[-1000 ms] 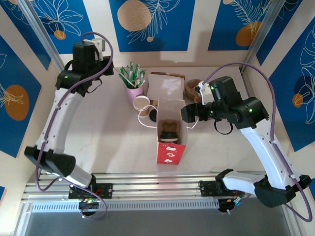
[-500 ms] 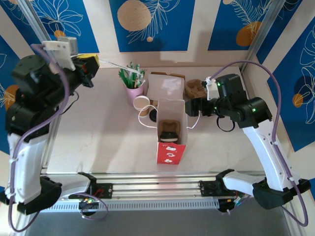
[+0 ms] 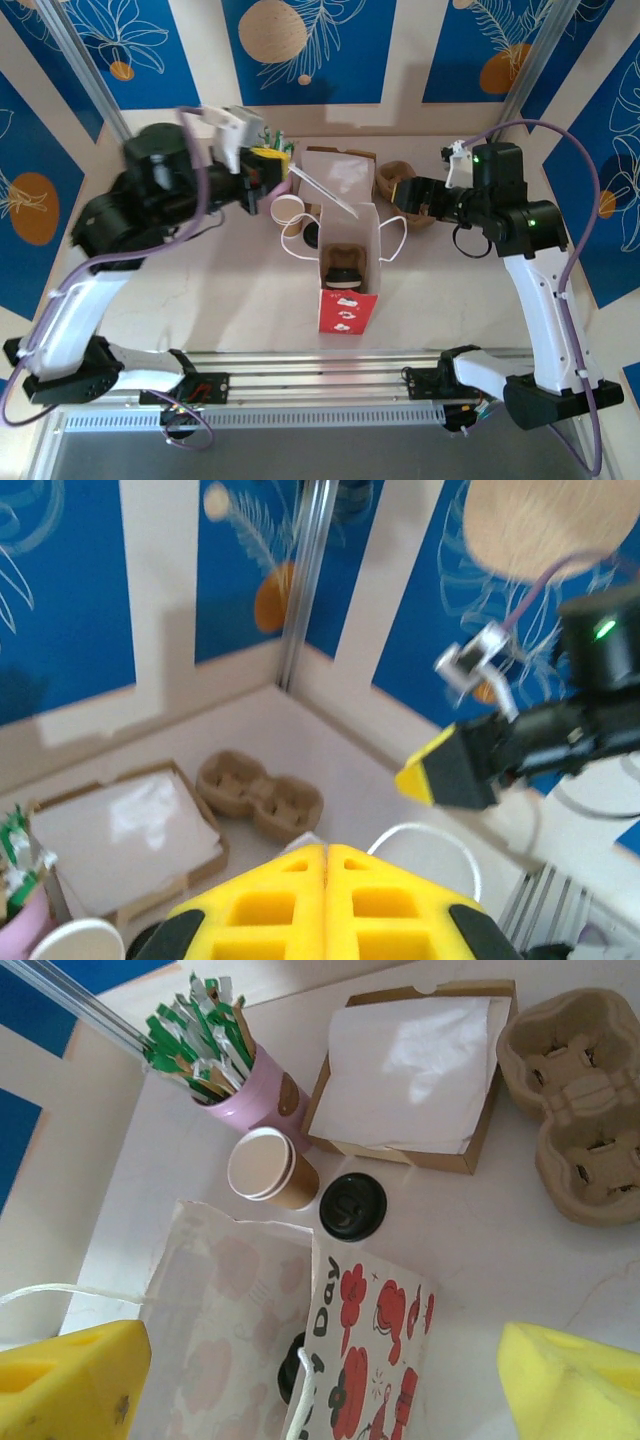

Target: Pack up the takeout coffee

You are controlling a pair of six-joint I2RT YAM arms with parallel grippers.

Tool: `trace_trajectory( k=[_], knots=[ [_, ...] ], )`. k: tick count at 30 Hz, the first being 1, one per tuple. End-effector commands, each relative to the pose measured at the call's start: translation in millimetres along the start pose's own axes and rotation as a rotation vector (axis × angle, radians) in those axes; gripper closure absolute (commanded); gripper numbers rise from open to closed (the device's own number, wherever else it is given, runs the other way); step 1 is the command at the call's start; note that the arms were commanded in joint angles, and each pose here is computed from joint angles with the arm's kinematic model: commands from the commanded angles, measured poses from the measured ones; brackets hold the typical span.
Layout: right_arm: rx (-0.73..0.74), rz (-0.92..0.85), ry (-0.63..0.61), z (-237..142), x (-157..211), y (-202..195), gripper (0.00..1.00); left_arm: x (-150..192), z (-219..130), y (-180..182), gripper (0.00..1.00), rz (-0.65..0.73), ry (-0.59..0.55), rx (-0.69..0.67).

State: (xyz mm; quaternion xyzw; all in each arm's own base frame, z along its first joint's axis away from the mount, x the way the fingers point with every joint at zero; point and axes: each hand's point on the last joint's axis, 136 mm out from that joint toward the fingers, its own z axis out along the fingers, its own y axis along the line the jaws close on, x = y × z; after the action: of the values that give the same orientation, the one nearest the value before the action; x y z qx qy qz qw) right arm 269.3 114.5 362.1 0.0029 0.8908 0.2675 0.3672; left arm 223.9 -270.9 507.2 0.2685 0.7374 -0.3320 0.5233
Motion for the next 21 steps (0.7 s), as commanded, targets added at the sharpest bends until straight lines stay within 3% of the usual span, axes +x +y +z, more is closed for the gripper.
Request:
trace_trajectory(
  k=[1, 14, 19, 21],
  knots=[
    [-0.073, 0.028, -0.016, -5.0, -2.8, 11.6, 0.10, 24.2, 22.2, 1.9, 1.00, 0.054, 0.077, -0.046],
    [-0.079, 0.068, -0.020, 17.8, -21.1, 7.4, 0.11, 100.8, 93.6, 1.6, 1.00, 0.100, 0.292, -0.054],
    [-0.047, 0.085, -0.018, 38.5, -34.6, -1.0, 0.11, 116.2, 103.0, -0.3, 0.90, 0.108, 0.336, -0.043],
    [-0.035, 0.088, -0.012, 49.2, -40.4, -4.2, 0.11, 115.7, 103.7, -0.5, 0.76, 0.109, 0.334, -0.042]
  ],
)
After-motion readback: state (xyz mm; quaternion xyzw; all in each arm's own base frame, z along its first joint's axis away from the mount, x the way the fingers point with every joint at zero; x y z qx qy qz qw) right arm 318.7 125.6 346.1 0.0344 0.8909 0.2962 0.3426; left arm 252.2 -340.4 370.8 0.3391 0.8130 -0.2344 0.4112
